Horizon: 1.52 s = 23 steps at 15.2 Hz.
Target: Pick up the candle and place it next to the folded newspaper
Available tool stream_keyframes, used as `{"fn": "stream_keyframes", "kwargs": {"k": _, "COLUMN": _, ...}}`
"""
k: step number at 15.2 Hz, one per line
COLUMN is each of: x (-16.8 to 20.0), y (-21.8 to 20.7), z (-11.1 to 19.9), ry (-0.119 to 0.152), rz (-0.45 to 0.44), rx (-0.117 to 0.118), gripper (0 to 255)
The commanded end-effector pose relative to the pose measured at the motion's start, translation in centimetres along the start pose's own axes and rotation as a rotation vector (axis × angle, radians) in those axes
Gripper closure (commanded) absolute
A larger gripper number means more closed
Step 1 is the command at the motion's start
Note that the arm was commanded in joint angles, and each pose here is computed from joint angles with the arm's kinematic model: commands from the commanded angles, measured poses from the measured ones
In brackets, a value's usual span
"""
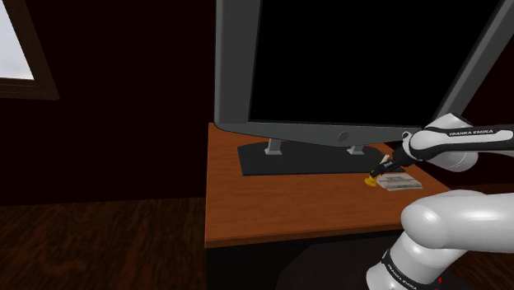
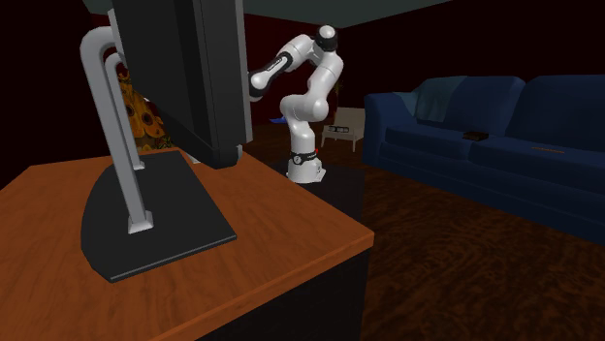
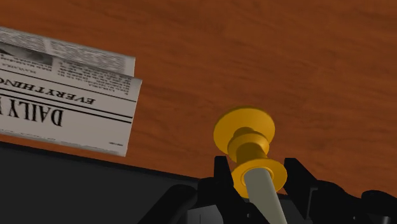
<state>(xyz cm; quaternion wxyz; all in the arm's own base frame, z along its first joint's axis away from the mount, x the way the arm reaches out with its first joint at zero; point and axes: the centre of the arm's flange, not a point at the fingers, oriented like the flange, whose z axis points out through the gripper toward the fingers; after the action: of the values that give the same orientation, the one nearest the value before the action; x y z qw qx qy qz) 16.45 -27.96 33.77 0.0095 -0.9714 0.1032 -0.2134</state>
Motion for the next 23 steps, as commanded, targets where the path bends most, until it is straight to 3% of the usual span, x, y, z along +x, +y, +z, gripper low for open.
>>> {"fn": "stream_keyframes", "kwargs": {"k": 1, "x": -0.5, "y": 0.0, "z": 1.1, "ry": 0.001, "rz": 0.000, "rx": -0.001, "gripper": 255}}
{"fn": "stream_keyframes", "kwargs": {"k": 5, "x": -1.3, "y": 0.1, "z": 2.9, "ry": 0.001, "rz": 0.000, "rx": -0.001, "gripper": 255}}
{"fn": "stream_keyframes", "kwargs": {"k": 13, "x": -1.3, "y": 0.1, "z": 2.9, "ry": 0.001, "rz": 0.000, "rx": -0.001, "gripper": 255}}
{"fn": "stream_keyframes", "kwargs": {"k": 14, "x": -1.3, "y": 0.1, "z": 2.9, "ry": 0.001, "rz": 0.000, "rx": -0.001, "gripper": 0}}
{"fn": "stream_keyframes", "kwargs": {"k": 19, "x": -1.3, "y": 0.1, "z": 2.9, "ry": 0.001, "rz": 0.000, "rx": -0.001, "gripper": 0}}
{"fn": "stream_keyframes", "kwargs": {"k": 23, "x": -1.3, "y": 0.1, "z": -2.1, "ry": 0.001, "rz": 0.000, "rx": -0.001, "gripper": 0}}
